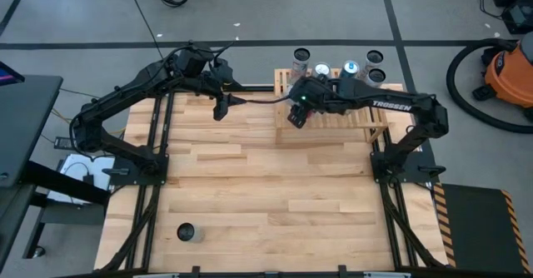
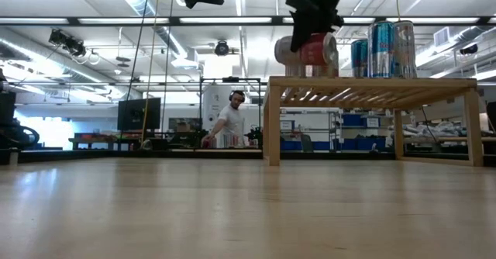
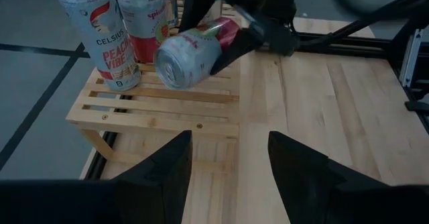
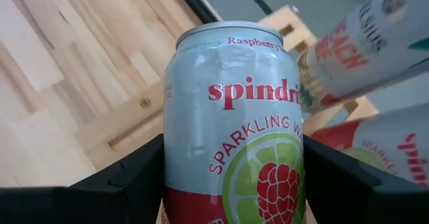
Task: Place canned beverage on shelf
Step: Put the pink-white soda can on the shelf aligned with the other pink-white soda can
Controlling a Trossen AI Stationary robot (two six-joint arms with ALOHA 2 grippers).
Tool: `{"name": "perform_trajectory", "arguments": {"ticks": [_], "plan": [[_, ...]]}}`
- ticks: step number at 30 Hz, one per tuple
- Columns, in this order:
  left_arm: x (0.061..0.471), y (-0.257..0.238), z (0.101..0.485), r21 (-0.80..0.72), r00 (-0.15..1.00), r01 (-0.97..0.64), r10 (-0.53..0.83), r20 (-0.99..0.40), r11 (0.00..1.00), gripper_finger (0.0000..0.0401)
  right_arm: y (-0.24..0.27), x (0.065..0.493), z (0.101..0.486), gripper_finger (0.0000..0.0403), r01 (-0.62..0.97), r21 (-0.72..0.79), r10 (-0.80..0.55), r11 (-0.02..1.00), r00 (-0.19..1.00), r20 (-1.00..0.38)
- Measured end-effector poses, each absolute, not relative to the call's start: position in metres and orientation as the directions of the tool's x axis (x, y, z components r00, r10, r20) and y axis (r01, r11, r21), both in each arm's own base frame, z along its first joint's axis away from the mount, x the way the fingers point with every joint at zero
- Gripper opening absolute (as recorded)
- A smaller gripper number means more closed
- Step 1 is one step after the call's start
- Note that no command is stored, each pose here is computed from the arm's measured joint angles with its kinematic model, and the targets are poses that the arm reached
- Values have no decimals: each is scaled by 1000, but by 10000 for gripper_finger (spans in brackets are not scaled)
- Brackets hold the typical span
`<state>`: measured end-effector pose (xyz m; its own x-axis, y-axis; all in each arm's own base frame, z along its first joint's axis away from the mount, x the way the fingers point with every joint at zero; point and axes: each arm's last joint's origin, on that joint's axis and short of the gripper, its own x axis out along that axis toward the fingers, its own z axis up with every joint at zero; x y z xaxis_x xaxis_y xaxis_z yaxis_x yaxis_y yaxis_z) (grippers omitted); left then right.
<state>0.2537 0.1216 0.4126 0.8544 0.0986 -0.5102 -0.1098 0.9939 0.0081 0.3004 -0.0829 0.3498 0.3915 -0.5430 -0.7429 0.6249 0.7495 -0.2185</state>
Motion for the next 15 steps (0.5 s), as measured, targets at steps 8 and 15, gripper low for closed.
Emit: {"name": "perform_trajectory", "arguments": {"ticks": [8,15], "plan": [[254,122,413,-25,854,-129,99,-510,991,197,-60,300,370,293,645,-259,-639,719,467,-612],[254,122,413,-27,855,-131,99,-510,991,197,-42,305,381,293,685,-327,-740,652,478,-474]]}}
